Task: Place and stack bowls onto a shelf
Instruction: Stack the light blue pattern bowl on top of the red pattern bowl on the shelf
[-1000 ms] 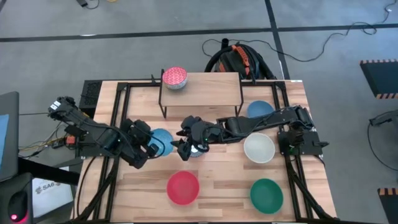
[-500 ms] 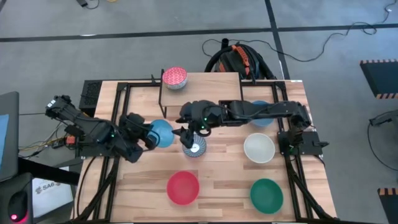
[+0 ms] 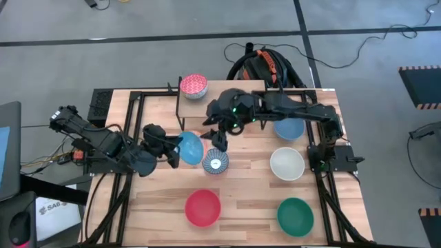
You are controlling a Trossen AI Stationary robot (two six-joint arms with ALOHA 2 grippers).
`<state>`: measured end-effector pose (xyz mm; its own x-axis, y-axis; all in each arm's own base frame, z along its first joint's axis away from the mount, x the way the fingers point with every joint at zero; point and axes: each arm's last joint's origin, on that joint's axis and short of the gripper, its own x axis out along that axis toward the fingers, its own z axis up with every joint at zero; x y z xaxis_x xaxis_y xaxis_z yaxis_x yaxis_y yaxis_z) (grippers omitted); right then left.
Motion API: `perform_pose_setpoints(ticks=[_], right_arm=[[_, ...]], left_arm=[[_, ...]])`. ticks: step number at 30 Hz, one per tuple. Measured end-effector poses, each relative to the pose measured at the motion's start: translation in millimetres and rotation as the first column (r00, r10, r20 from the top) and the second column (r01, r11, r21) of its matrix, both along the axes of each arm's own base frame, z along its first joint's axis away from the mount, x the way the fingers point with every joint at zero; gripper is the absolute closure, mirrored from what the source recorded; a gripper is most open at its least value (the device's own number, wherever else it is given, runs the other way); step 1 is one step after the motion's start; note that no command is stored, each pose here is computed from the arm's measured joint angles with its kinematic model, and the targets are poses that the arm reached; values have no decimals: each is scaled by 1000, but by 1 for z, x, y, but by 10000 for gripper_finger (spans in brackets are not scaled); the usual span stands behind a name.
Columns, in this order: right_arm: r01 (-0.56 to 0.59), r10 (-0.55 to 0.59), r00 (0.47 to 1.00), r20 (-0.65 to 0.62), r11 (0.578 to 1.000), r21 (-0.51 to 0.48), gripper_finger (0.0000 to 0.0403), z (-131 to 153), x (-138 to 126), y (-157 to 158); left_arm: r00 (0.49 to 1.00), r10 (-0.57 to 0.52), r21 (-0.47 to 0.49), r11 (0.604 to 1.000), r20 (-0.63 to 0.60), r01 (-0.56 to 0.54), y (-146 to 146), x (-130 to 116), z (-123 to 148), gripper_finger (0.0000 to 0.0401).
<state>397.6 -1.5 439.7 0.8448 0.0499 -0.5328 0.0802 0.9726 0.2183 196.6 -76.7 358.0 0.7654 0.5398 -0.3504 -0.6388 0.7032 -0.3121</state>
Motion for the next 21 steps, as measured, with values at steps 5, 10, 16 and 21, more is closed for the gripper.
perform_pose_setpoints(ticks=[5,10,16,21], right_arm=[[11,-14,994,-105,1000,-22,138,6,-17,-11],[-29,11,959,-285,998,-56,138,-13,-25,-10],[-23,12,943,-332,999,-31,138,-47,-18,-4],[48,-32,962,-271,998,52,138,-75,-17,-1]], left_arm=[[988,141,-49,989,69,-137,26,2,16,401],[972,232,-91,970,48,-227,64,7,31,401],[940,336,-115,933,-52,-340,122,-6,48,401],[920,367,-135,913,-135,-384,173,-21,47,401]])
